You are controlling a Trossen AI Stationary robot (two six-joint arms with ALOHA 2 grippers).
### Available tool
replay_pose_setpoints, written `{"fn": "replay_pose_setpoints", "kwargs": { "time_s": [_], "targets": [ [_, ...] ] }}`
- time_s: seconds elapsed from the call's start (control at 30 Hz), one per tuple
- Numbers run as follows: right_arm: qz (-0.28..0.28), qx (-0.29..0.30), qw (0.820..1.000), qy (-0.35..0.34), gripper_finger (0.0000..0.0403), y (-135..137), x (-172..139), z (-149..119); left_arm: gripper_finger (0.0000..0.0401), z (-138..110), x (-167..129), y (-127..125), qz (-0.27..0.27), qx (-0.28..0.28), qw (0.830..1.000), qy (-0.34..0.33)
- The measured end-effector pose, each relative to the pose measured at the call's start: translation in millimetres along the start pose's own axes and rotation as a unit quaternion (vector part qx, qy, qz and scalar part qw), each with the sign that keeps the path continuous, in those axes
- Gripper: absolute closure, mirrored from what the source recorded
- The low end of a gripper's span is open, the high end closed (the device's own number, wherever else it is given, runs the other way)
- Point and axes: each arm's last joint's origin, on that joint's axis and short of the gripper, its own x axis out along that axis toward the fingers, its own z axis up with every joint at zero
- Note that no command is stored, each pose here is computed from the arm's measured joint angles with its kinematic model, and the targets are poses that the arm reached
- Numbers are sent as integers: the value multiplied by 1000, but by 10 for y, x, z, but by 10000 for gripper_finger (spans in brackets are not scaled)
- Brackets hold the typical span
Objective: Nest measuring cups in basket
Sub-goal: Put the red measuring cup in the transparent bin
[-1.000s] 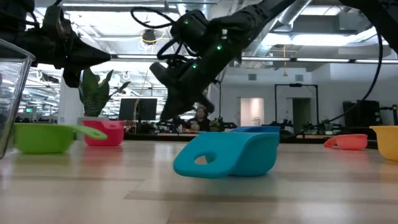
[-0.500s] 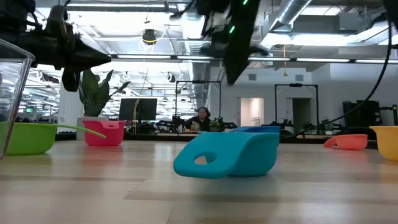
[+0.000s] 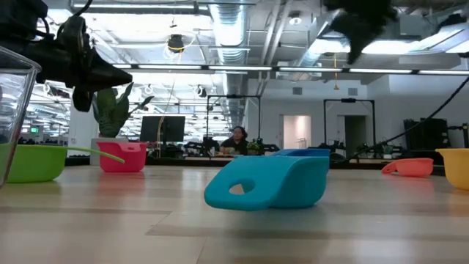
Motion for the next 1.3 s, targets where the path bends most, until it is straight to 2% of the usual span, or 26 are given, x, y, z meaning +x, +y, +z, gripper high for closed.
{"fn": "replay_pose_setpoints", "kwargs": {
  "time_s": [0.1,0.17,0.23,0.3,0.43,0.53,0.6,0.67,0.73,0.83,0.9,1.03,1.17,1.3],
  "targets": [
    [41,67,997,-16,386,-49,125,-320,401,3,0,2,4,-20,1000,-3],
    [90,114,989,-28,385,-53,212,-490,401,9,0,14,24,-63,998,-16],
    [154,162,973,-54,382,-15,271,-586,401,24,-2,29,50,-112,992,-39],
    [209,180,957,-89,379,28,320,-654,401,32,-2,41,61,-142,987,-50],
    [279,196,925,-167,378,60,387,-714,401,134,-5,-10,23,-165,983,-72],
    [292,215,911,-198,380,22,432,-724,401,362,-23,-131,1,-136,987,-83],
    [283,222,912,-199,382,-11,466,-726,401,551,-30,-227,3,-97,992,-87],
    [275,228,913,-199,383,-35,491,-711,401,648,0,-290,35,-30,998,-37],
    [267,232,914,-199,382,-53,513,-693,401,691,51,-332,79,41,995,46],
    [258,235,916,-197,378,-68,542,-681,401,660,144,-351,146,120,964,185],
    [255,235,918,-195,375,-68,555,-680,401,628,254,-388,161,134,946,248],
    [256,237,916,-197,376,-68,549,-673,401,636,509,-533,126,167,925,317],
    [256,237,916,-196,381,-68,550,-675,401,648,727,-616,140,208,896,368],
    [252,237,918,-195,383,-74,559,-675,387,623,904,-653,142,237,854,441]
  ]
}}
